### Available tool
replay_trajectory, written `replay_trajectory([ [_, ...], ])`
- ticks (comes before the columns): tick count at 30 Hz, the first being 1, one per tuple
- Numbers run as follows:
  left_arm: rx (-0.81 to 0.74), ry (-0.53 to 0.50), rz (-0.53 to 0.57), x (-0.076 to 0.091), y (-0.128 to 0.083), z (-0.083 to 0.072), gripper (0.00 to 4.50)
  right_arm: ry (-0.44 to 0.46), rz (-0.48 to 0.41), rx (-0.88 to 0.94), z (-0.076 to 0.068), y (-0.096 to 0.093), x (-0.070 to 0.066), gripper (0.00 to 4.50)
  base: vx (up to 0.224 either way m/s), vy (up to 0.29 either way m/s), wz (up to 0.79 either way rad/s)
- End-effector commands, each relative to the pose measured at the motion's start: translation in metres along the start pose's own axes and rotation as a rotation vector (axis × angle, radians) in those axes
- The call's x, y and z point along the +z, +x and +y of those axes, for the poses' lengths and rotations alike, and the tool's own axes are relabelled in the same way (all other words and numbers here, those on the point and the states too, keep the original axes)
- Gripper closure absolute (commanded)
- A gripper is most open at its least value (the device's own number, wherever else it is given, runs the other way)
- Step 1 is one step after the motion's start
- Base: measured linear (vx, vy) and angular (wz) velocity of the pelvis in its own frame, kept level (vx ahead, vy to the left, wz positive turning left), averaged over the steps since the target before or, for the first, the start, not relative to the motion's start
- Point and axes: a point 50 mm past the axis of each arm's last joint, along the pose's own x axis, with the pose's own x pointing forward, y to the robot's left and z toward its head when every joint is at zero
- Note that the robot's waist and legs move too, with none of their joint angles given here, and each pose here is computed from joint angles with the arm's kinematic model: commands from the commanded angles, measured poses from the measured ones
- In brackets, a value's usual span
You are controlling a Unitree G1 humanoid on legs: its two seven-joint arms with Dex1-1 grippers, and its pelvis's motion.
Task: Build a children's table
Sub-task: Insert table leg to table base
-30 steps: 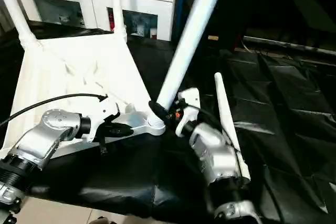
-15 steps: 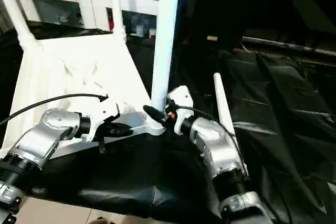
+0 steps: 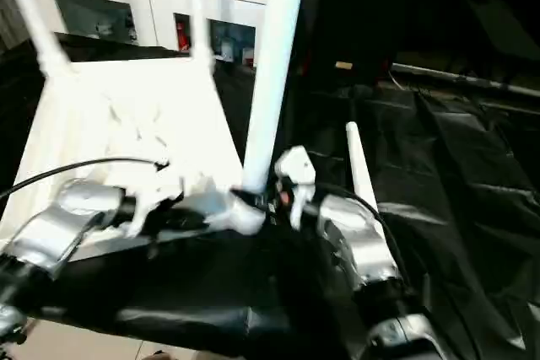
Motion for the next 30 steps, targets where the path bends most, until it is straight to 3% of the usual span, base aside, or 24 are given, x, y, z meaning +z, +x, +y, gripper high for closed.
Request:
replay_trajectory([
  [1,-0.120,0.096,-0.057,0.019,0.009,-0.010,4.50,0.127,0.210,0.029,0.014,-0.013,-0.049,2.59,0.000,0.000,0.00],
  [6,-0.032,0.088,-0.067,0.021,0.008,0.000,4.50,0.104,0.221,-0.030,0.009,-0.014,-0.052,2.59,0.000,0.000,0.00],
  [10,0.110,0.045,-0.065,0.023,0.007,0.015,4.50,0.117,0.216,-0.261,-0.008,-0.009,-0.055,2.59,-0.015,0.000,-0.02],
  [16,0.234,-0.037,-0.092,0.035,0.008,0.025,4.50,0.171,0.213,-0.519,-0.025,0.006,-0.051,2.59,-0.058,0.022,-0.17],
  [23,0.521,-0.211,-0.018,0.045,0.023,0.037,4.50,0.262,0.222,-0.820,-0.035,0.043,-0.038,2.59,-0.080,-0.008,-0.05],
  [30,0.605,-0.232,0.001,0.051,0.028,0.036,4.50,0.214,0.228,-0.885,-0.032,0.067,-0.023,2.59,0.039,-0.087,-0.05],
])
